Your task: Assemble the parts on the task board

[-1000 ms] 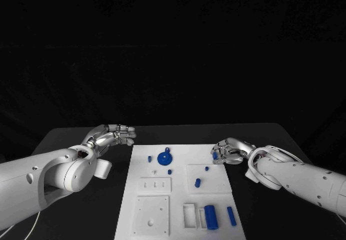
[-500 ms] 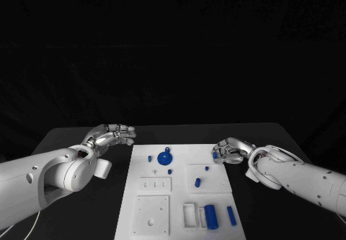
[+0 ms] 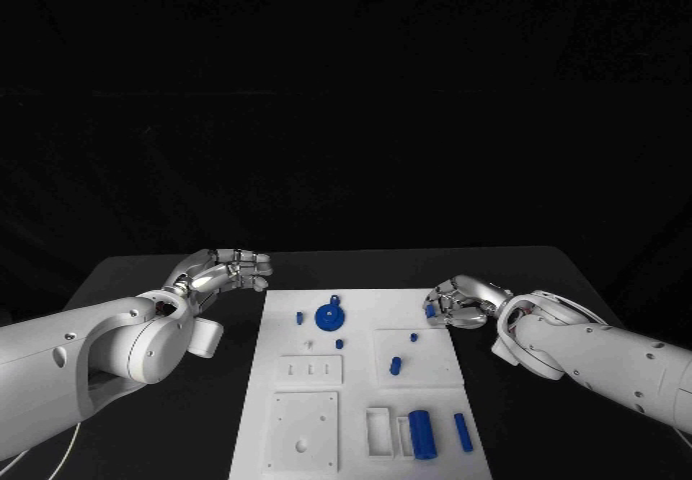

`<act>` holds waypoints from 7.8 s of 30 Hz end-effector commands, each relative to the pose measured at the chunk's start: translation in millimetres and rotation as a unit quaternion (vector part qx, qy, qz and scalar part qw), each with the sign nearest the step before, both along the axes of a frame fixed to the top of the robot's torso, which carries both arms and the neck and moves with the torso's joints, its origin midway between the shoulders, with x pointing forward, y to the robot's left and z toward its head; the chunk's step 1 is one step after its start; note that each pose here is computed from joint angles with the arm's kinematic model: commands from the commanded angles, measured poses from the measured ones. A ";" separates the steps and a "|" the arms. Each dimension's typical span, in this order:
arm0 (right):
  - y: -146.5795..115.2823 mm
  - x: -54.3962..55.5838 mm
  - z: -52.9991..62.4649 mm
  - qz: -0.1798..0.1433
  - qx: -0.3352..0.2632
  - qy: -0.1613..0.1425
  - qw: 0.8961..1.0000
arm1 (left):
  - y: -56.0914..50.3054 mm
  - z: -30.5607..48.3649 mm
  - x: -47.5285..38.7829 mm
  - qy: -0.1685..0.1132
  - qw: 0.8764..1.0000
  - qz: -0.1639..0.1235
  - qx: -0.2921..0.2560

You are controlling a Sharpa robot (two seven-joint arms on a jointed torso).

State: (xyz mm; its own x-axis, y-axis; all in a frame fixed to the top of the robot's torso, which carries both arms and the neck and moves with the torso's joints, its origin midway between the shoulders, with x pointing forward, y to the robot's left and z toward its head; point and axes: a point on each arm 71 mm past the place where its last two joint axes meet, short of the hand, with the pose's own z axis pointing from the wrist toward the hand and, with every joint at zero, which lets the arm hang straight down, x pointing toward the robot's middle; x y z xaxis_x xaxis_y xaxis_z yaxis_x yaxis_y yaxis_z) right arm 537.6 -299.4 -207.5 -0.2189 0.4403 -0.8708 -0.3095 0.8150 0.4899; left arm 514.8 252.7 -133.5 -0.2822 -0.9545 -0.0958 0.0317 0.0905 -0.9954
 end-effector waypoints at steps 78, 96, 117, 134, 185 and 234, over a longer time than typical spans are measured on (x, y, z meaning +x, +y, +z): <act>207.5 -30.7 88.9 0.083 -0.089 -0.131 0.984 | -77.8 -9.2 -12.7 0.096 0.984 -0.086 0.119; 218.8 -36.9 89.3 0.099 -0.088 -0.132 0.982 | -81.7 -10.1 -12.3 0.099 0.983 -0.094 0.123; 228.1 -41.7 82.1 0.113 -0.096 -0.122 0.981 | -83.7 -10.0 -12.9 0.098 0.983 -0.098 0.123; 231.1 -45.3 83.0 0.117 -0.093 -0.125 0.981 | -82.7 -12.6 -9.7 0.103 0.979 -0.087 0.153; 228.1 -43.0 78.4 0.114 -0.106 -0.116 0.981 | -83.2 -14.2 -10.8 0.108 0.975 -0.097 0.166; 224.7 -42.0 71.9 0.111 -0.101 -0.106 0.983 | -82.9 -13.6 -9.7 0.094 0.974 -0.090 0.188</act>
State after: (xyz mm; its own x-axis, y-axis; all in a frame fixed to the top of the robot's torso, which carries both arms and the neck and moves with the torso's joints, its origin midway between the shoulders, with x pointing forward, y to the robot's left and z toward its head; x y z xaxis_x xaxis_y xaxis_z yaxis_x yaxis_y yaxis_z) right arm 496.0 -74.8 -134.2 -0.0847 0.2255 -0.9705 -0.5619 0.7936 0.2335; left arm 505.1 171.9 -149.8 -0.4899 -0.7983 -0.3504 -0.1165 0.4583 -0.8811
